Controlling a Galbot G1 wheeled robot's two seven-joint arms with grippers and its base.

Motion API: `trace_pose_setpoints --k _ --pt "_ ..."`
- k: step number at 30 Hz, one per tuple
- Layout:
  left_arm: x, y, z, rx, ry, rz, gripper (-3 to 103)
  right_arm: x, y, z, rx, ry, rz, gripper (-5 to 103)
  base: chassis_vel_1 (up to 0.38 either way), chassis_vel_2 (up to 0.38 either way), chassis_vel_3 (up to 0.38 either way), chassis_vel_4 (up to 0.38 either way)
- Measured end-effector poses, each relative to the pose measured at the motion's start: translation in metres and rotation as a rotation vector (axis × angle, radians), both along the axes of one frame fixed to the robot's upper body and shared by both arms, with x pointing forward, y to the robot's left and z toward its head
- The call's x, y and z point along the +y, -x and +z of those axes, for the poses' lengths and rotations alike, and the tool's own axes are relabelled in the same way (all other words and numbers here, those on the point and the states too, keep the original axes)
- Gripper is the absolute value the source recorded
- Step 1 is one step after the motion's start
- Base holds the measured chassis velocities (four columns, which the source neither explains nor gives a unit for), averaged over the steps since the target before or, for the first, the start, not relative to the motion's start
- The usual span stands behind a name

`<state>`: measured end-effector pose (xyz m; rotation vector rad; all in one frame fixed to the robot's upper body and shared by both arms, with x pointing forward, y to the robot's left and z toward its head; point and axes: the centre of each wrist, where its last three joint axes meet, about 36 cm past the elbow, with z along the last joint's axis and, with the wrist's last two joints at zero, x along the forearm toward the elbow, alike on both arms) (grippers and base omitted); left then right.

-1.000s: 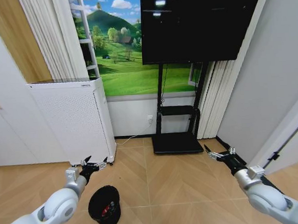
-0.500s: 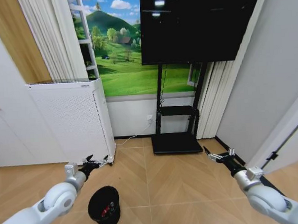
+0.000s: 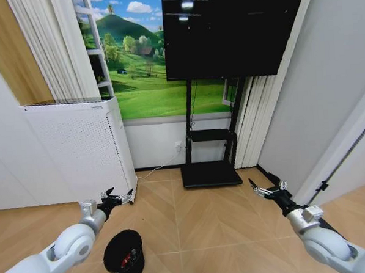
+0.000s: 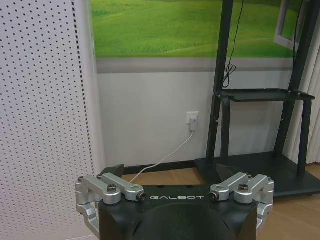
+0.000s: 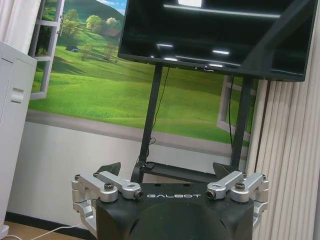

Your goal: Pick up the trash bin and place the garbage on the floor into it.

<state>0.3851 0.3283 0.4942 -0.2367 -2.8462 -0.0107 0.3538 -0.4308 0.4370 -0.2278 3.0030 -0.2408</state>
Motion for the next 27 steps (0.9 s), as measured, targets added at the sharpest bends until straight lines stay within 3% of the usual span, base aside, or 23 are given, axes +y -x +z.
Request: trace_pose_setpoints --k 11,27 --pt "-0.003 0.008 -0.004 0.004 -0.012 -0.005 100 0.008 0.003 0.0 -0.028 -0.019 -0.069 100 0.039 -0.04 -0.039 0.048" --pt "-0.005 0.015 -0.009 0.019 -0.013 0.008 100 0.01 0.007 -0.003 -0.039 -0.018 -0.09 100 0.251 -0.252 -0.248 0.26"
